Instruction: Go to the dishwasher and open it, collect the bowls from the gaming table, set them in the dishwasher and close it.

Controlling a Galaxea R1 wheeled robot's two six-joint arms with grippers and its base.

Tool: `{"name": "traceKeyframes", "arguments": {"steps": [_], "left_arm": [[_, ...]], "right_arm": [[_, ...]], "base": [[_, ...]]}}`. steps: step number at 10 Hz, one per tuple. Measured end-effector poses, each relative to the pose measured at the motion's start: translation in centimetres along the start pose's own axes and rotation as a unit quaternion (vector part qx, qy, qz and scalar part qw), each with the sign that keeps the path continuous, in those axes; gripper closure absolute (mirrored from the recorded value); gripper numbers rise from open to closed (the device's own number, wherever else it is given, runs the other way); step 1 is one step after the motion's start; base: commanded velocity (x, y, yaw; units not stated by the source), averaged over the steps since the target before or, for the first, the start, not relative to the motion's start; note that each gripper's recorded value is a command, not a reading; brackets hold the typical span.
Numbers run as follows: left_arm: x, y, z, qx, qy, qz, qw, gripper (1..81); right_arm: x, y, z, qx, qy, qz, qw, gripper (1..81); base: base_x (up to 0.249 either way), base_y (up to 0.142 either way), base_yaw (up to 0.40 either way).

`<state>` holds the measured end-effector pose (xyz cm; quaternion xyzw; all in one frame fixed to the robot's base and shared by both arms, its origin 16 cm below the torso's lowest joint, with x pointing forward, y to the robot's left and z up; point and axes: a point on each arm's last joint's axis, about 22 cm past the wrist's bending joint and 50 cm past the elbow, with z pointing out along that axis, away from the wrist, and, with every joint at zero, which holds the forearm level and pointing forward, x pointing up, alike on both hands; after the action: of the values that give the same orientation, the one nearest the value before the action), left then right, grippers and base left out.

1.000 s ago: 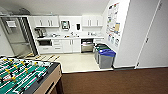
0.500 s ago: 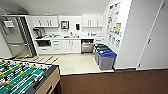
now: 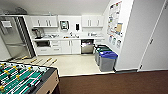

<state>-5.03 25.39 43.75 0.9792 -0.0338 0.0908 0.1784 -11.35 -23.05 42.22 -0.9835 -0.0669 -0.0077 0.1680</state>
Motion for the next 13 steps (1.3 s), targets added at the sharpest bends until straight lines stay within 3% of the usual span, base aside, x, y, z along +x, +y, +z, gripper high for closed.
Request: {"name": "traceKeyframes", "arguments": {"steps": [13], "left_arm": [[-0.02,0.24,0.04,-0.002,0.000,-0.001,1.0000,81.1]], "right_arm": [[-0.04,0.00,0.00,0.000,0.000,0.000,1.0000,81.1]], "base": [[0.144,0.000,0.000]]}}
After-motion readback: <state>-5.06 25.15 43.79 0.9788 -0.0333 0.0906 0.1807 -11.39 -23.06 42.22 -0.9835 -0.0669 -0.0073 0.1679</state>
